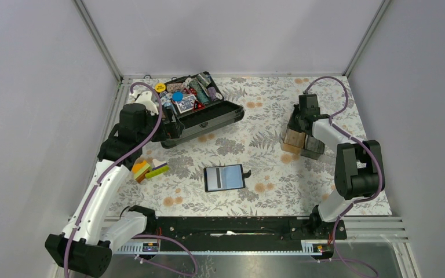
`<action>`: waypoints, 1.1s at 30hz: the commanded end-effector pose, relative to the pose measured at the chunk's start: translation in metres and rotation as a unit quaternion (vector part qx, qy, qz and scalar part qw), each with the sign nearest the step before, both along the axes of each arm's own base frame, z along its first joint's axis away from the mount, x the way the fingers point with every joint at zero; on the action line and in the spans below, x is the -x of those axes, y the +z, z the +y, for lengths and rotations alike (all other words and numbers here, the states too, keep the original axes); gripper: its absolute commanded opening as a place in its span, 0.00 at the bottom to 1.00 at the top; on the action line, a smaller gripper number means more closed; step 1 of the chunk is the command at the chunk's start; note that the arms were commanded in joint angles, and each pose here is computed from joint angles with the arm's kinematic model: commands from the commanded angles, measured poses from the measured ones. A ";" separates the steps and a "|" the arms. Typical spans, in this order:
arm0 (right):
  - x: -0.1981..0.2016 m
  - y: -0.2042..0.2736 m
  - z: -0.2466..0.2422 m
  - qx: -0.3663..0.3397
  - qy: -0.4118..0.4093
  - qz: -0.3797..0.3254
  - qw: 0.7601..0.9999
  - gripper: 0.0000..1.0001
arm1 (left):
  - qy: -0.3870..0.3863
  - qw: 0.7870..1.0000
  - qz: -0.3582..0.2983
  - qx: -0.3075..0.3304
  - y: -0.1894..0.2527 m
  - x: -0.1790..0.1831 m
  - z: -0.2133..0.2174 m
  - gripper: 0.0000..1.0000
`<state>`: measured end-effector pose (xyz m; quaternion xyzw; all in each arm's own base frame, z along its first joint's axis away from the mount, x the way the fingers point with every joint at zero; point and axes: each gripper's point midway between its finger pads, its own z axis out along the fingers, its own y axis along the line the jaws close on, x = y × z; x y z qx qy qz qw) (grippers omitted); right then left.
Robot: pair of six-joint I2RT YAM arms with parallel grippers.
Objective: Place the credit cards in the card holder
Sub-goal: Pick up the credit card from the storage box.
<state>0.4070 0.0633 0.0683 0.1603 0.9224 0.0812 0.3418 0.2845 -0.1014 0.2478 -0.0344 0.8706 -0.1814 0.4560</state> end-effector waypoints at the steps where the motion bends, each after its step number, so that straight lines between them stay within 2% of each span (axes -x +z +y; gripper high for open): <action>1: -0.008 0.028 -0.002 0.000 -0.005 -0.039 0.999 0.16 | -0.008 0.999 -0.032 0.008 0.014 -0.009 -0.003 0.99; 24: 0.006 0.024 -0.026 0.056 -0.037 -0.007 0.998 0.02 | -0.013 0.999 -0.028 0.009 0.012 -0.009 -0.005 0.99; 33: 0.016 0.064 -0.044 0.089 -0.062 -0.046 0.993 0.00 | -0.006 0.999 -0.033 0.003 0.012 -0.007 -0.001 0.99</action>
